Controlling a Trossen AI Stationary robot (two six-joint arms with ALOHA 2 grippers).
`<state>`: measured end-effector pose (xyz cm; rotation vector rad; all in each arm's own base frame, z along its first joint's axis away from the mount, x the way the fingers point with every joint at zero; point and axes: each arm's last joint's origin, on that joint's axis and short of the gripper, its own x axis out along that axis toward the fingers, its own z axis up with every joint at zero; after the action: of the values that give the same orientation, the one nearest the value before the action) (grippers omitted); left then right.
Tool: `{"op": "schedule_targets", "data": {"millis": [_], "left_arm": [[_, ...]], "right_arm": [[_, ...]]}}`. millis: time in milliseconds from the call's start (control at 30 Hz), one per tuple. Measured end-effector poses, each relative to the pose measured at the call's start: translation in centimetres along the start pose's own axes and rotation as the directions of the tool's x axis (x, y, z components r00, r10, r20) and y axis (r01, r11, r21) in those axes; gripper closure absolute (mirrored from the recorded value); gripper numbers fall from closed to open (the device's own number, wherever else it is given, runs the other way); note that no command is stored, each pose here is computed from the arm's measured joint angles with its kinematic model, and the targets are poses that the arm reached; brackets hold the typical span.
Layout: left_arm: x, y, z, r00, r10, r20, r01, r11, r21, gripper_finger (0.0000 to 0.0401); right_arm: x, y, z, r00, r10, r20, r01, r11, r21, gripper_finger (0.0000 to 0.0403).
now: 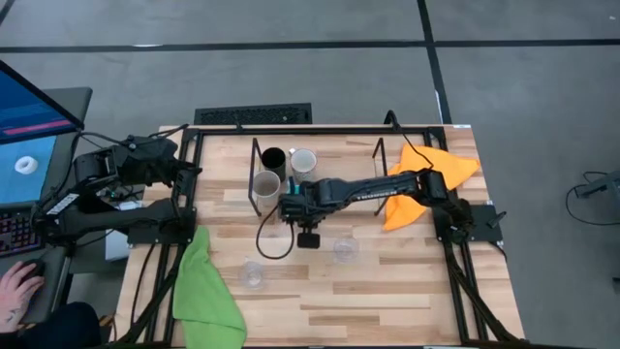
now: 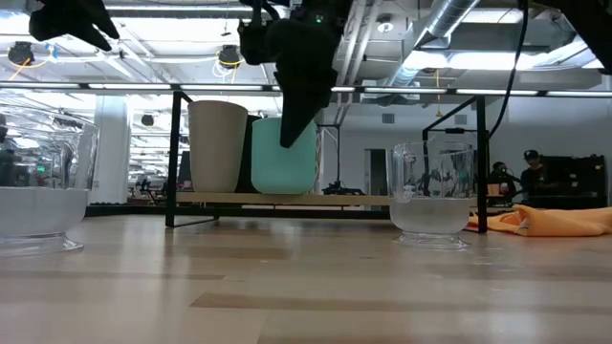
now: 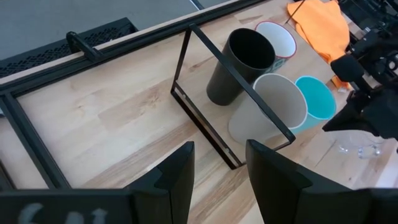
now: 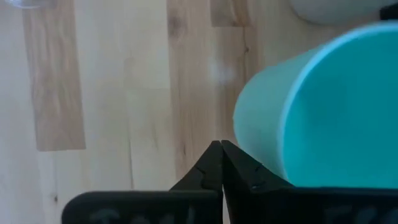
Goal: Stack small to large cups/mugs on shelf
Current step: Put the blue mug on the shelf
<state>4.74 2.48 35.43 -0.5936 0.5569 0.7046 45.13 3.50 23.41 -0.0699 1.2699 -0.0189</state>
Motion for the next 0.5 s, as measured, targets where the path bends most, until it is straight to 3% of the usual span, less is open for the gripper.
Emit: {"op": "schedule_targets", "data": {"millis": [500], "left_arm": [[0.0, 0.0, 0.0, 1.000, 0.000, 0.000, 0.000, 1.000, -0.001, 0.0266]], "right_arm": [[-1.8, -1.2, -0.2, 0.999, -0.029, -0.023, 0.030, 0.999, 0.012, 0.0383]]}}
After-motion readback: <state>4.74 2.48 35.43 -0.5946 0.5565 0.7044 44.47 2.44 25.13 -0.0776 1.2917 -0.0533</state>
